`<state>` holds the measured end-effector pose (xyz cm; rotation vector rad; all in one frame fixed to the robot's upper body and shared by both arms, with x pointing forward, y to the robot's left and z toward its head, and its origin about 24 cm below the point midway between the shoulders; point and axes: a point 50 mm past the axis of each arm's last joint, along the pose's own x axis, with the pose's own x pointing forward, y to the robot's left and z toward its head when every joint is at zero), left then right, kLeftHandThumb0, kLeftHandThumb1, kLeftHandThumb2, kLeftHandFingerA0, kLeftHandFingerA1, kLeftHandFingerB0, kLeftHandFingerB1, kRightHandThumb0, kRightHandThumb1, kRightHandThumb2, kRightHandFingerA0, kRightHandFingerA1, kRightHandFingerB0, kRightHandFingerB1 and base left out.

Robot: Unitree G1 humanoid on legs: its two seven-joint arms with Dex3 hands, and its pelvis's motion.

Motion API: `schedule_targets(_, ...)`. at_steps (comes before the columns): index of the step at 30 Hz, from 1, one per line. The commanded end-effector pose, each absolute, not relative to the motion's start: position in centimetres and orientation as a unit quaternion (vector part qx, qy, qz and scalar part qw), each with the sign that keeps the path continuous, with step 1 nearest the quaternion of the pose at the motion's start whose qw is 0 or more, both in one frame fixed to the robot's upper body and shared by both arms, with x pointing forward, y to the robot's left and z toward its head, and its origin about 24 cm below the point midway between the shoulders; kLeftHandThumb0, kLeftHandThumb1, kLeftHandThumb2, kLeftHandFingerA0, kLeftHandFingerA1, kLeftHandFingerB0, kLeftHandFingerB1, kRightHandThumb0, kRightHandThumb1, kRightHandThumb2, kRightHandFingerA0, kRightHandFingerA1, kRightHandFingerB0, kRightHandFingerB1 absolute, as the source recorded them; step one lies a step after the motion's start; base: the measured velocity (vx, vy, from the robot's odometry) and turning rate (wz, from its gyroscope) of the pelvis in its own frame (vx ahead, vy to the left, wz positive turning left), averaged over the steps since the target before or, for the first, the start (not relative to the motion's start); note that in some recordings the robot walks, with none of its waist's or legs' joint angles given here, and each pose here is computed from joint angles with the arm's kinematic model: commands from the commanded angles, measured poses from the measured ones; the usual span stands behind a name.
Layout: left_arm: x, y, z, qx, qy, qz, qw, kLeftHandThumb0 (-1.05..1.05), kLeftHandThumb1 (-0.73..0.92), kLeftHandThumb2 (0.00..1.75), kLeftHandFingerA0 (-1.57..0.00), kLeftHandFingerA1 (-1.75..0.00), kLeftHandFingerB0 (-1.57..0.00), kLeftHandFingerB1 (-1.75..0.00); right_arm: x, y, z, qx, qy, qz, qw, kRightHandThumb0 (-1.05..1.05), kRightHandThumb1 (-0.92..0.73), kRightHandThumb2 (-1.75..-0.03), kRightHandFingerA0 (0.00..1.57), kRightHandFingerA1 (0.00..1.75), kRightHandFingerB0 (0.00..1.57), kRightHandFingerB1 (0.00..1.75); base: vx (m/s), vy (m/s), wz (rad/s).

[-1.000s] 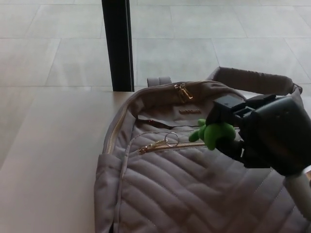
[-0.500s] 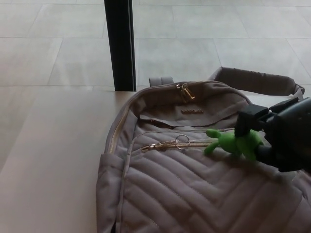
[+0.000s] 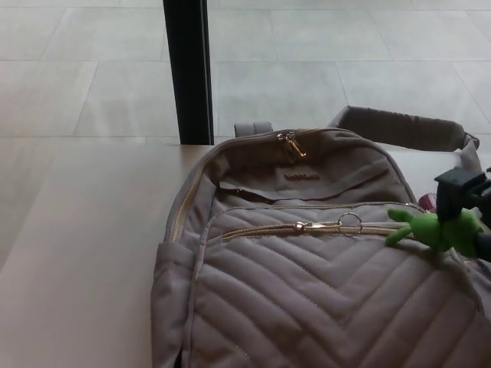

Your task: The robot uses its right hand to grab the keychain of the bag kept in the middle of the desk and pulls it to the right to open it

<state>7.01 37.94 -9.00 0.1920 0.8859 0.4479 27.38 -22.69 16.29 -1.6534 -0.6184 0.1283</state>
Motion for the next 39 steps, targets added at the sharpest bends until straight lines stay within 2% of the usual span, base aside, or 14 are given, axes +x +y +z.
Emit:
schedule_targets(1,6.7,38.1,-8.9,0.091,0.425,0.217,0.874,-0.87,0.89,0.67,-0.7,-0.59,-0.58,-0.44,27.3,-24.3,17.1,-0.73,-0.264,0.031,0.629,-0.24,-0.42,-1.14,0.94,1.75,0.68,1.62,0.0,0.0,0.0)
schedule_targets(7,6.6,38.1,-8.9,0.094,0.424,0.215,0.875,-0.83,0.9,0.68,-0.68,-0.56,-0.56,-0.44,27.4,-26.9,18.5,-0.741,-0.248,-0.004,0.624,-0.23,-0.38,-1.18,0.96,1.75,0.74,1.56,0.0,0.0,0.0)
schedule_targets(11,6.3,38.1,-8.9,0.097,0.425,0.213,0.874,-0.85,0.9,0.67,-0.67,-0.55,-0.56,-0.44,27.3,-28.7,19.5,-0.755,-0.219,-0.024,0.617,-0.2,-0.43,-1.09,0.94,1.75,0.77,1.46,0.0,0.0,0.0)
schedule_targets(12,6.3,38.1,-8.9,0.095,0.426,0.214,0.874,-0.83,0.91,0.67,-0.68,-0.56,-0.57,-0.44,27.2,-29.2,19.6,-0.759,-0.218,-0.033,0.613,-0.2,-0.49,-0.9,0.95,1.75,0.81,1.39,0.0,0.0,0.0)
schedule_targets(17,6.2,38.2,-8.9,0.101,0.43,0.218,0.87,-0.8,0.92,0.68,-0.71,-0.56,-0.58,-0.44,26.5,-31.8,19.8,-0.765,-0.195,-0.07,0.61,-0.19,-0.44,-1.04,0.94,1.75,0.81,1.4,0.0,0.0,0.0)
schedule_targets(18,6.1,38.2,-9.0,0.101,0.432,0.217,0.869,-0.85,0.73,0.9,-0.68,-0.6,-0.52,-0.5,26.3,-32.8,19.5,-0.771,-0.184,-0.079,0.604,-0.28,-0.47,-1.03,1.23,1.37,0.96,1.19,0.0,0.0,0.0)
schedule_targets(19,6.1,38.2,-9.0,0.102,0.433,0.216,0.869,-0.8,0.92,0.69,-0.69,-0.52,-0.54,-0.42,26.2,-33.1,19.4,-0.776,-0.179,-0.082,0.599,-0.23,-0.58,-0.84,0.97,1.75,0.81,1.37,0.0,0.0,0.0)
schedule_targets(24,5.9,38.0,-9.1,0.09,0.431,0.223,0.87,-0.8,0.91,0.68,-0.72,-0.51,-0.55,-0.42,25.6,-34.7,18.7,-0.776,-0.154,-0.093,0.604,-0.2,-0.55,-0.85,0.96,1.75,0.79,1.41,0.0,0.0,0.0)
schedule_targets(25,5.9,38.0,-9.2,0.082,0.434,0.228,0.868,-0.82,0.9,0.67,-0.72,-0.52,-0.56,-0.42,25.3,-35.1,18.3,-0.772,-0.141,-0.094,0.612,-0.16,-0.54,-0.92,1.11,1.63,0.77,1.28,0.0,0.0,0.0)
schedule_targets(27,6.0,38.0,-9.2,0.076,0.437,0.231,0.866,-0.83,0.9,0.67,-0.72,-0.53,-0.56,-0.42,24.9,-35.5,18.0,-0.778,-0.125,-0.091,0.609,-0.25,-0.6,-0.78,0.91,1.75,0.77,1.35,0.0,0.0,0.0)
schedule_targets(31,6.0,38.0,-9.2,0.079,0.439,0.228,0.866,-0.84,0.91,0.67,-0.72,-0.53,-0.57,-0.42,24.3,-36.1,17.2,-0.779,-0.123,-0.092,0.608,-0.22,-0.58,-0.79,0.91,1.75,0.77,1.38,0.0,0.0,0.0)
schedule_targets(32,5.9,38.0,-9.2,0.081,0.437,0.227,0.867,-0.84,0.91,0.67,-0.72,-0.53,-0.57,-0.42,24.2,-36.2,17.1,-0.781,-0.109,-0.088,0.609,-0.24,-0.62,-0.77,1.12,1.75,0.67,1.39,0.0,0.0,0.0)
schedule_targets(33,5.9,38.0,-9.2,0.082,0.437,0.224,0.867,-0.83,0.91,0.67,-0.71,-0.52,-0.56,-0.42,24.1,-36.4,16.9,-0.78,-0.102,-0.088,0.612,-0.27,-0.62,-0.82,0.87,1.75,0.66,1.51,0.0,0.0,0.0)
schedule_targets(39,5.8,38.0,-9.2,0.086,0.435,0.221,0.869,-0.86,0.9,0.68,-0.72,-0.53,-0.56,-0.42,23.6,-37.0,15.7,-0.763,-0.1,-0.085,0.633,-0.25,-0.62,-0.88,0.89,1.75,0.7,1.35,0.0,0.0,0.0)
